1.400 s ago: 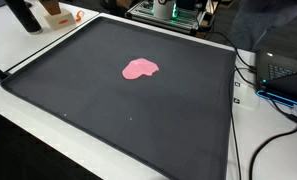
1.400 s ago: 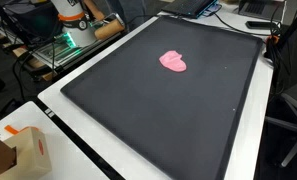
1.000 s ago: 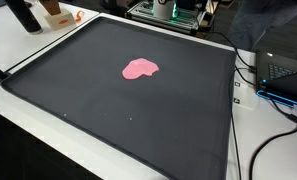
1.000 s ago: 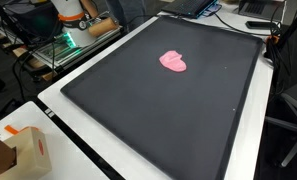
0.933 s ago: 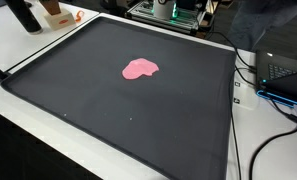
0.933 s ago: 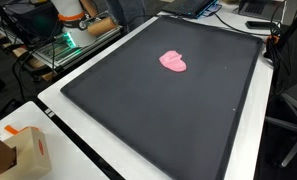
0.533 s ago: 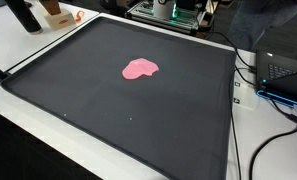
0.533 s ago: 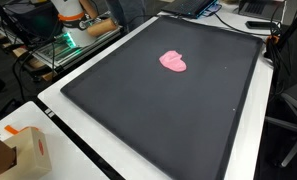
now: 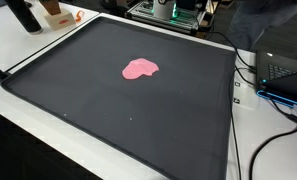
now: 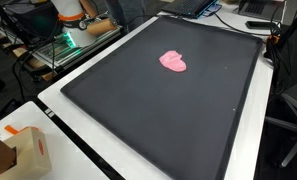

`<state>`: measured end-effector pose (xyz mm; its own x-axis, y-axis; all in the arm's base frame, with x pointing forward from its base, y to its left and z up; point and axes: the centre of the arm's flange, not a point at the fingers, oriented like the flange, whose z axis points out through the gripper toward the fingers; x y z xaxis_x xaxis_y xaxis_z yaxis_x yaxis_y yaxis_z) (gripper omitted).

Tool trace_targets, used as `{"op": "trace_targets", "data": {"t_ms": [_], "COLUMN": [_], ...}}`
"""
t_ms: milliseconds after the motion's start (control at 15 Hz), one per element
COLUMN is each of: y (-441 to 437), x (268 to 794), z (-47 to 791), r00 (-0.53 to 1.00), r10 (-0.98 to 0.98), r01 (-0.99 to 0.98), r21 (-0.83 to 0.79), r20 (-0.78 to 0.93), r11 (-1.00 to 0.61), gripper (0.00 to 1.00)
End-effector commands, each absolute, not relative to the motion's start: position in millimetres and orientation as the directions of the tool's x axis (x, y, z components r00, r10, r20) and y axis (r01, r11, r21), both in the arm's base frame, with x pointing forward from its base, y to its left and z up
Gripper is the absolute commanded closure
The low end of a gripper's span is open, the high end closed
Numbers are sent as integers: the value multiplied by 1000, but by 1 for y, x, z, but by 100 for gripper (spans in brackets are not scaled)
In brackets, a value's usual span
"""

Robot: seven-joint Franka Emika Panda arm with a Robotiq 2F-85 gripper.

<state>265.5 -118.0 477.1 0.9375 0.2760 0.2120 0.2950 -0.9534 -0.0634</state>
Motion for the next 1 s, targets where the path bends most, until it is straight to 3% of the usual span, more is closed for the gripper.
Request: {"op": "trace_targets", "data": {"t_ms": [0, 133, 200, 933], "y": [-117, -117, -117, -116], "x": [267, 267, 266, 266], "z": [475, 475, 477, 476], "r00": [929, 925, 935, 931], "r10": [298, 304, 285, 296], "r01": [320, 329, 304, 316], "r21": [-72, -77, -63, -66], "r20": [220, 227, 212, 212], "r11": [-945, -941, -951, -946], "gripper": [77, 77, 52, 52]}}
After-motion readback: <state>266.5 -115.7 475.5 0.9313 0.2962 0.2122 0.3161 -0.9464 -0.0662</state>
